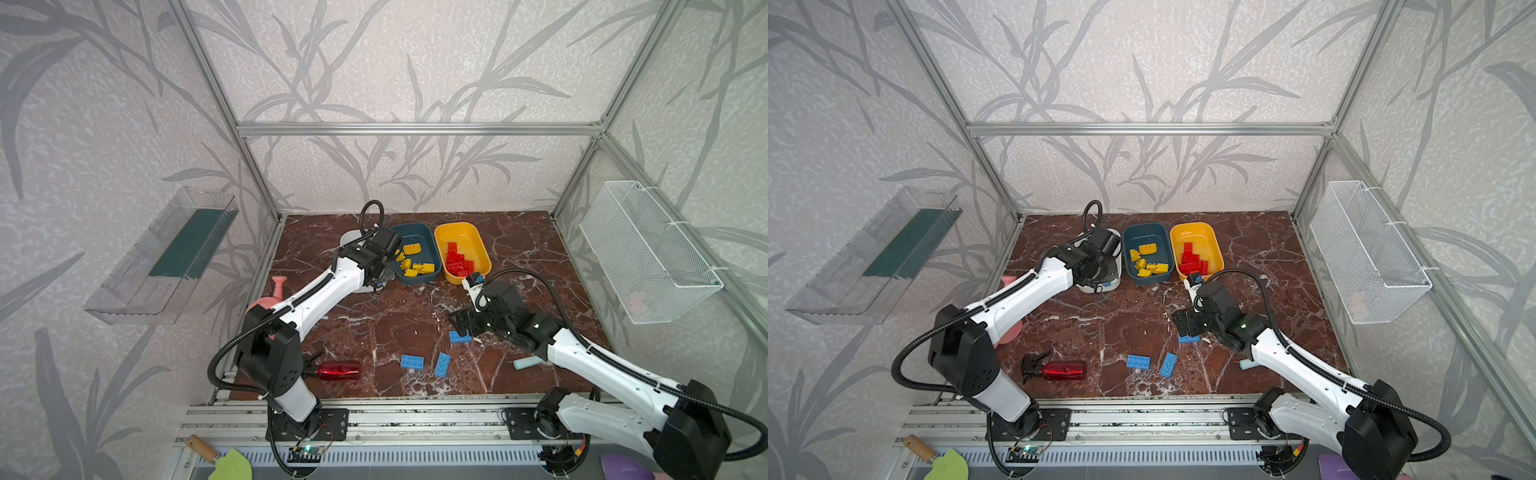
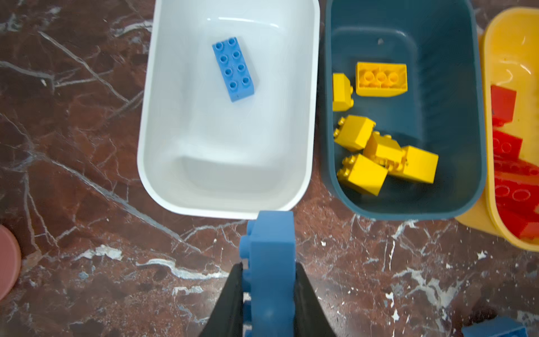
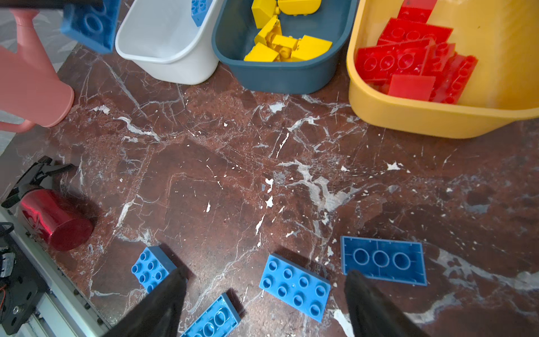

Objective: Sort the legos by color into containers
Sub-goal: 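Carry the blue brick with the left gripper and release it into the white tub, then withdraw the left arm while the right gripper grasps a blue three-stud brick, then carry the blue three-stud brick with the right gripper into the white tub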

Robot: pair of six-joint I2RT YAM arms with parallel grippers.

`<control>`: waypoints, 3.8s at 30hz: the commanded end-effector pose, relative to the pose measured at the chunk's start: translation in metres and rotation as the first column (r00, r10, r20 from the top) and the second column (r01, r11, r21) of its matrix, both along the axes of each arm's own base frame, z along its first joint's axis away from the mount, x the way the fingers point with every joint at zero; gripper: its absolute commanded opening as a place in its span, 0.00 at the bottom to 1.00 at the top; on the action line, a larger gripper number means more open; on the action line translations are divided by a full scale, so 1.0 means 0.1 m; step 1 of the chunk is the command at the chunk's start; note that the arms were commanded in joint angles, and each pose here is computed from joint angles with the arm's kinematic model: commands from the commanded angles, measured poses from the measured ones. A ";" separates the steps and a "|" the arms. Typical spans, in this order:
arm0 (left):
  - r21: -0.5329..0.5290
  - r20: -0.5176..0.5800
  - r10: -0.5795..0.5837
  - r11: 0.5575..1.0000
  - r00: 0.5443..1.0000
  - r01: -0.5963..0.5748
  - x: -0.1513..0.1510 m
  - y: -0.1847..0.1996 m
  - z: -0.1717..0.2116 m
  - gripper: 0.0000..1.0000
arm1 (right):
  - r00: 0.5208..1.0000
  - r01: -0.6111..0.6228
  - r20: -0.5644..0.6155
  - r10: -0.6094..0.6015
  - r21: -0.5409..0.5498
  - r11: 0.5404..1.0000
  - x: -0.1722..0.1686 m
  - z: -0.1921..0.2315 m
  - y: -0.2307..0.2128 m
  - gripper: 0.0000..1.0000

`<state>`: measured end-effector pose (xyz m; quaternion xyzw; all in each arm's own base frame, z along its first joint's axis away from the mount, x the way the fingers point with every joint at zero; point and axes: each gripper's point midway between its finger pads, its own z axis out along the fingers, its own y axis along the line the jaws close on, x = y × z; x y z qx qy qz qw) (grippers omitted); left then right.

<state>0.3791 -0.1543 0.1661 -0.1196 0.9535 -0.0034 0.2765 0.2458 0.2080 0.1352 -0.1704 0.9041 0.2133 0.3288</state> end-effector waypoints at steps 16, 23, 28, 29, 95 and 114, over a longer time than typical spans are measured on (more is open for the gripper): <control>0.078 -0.142 0.105 0.992 0.984 -0.095 0.89 0.55 -0.45 0.05 | 0.998 -0.043 -0.045 0.043 0.002 0.999 -0.23 -0.24 0.01 0.86; 0.083 -0.117 0.112 0.991 0.987 -0.102 1.01 0.60 -0.37 0.38 | 0.998 -0.040 -0.045 0.039 -0.019 0.999 -0.27 -0.26 -0.03 0.87; 0.083 -0.082 0.110 0.991 0.991 -0.103 0.98 0.63 -0.16 0.67 | 0.998 -0.037 -0.046 0.036 -0.035 0.999 -0.29 -0.24 -0.05 0.88; 0.080 -0.071 0.110 0.991 0.991 -0.104 0.98 0.63 -0.11 0.72 | 0.998 -0.038 -0.046 0.037 -0.037 0.999 -0.29 -0.24 -0.05 0.88; -0.151 0.055 -0.057 0.986 0.997 0.065 -1.44 0.48 -0.36 0.82 | 0.960 -0.148 -0.278 0.033 -0.402 0.904 -1.00 -1.13 0.54 0.44; -0.178 0.243 0.000 0.983 0.970 0.045 -1.62 0.77 0.17 0.82 | 0.974 -0.190 -0.181 0.140 -0.302 0.934 -0.39 -0.37 1.10 0.31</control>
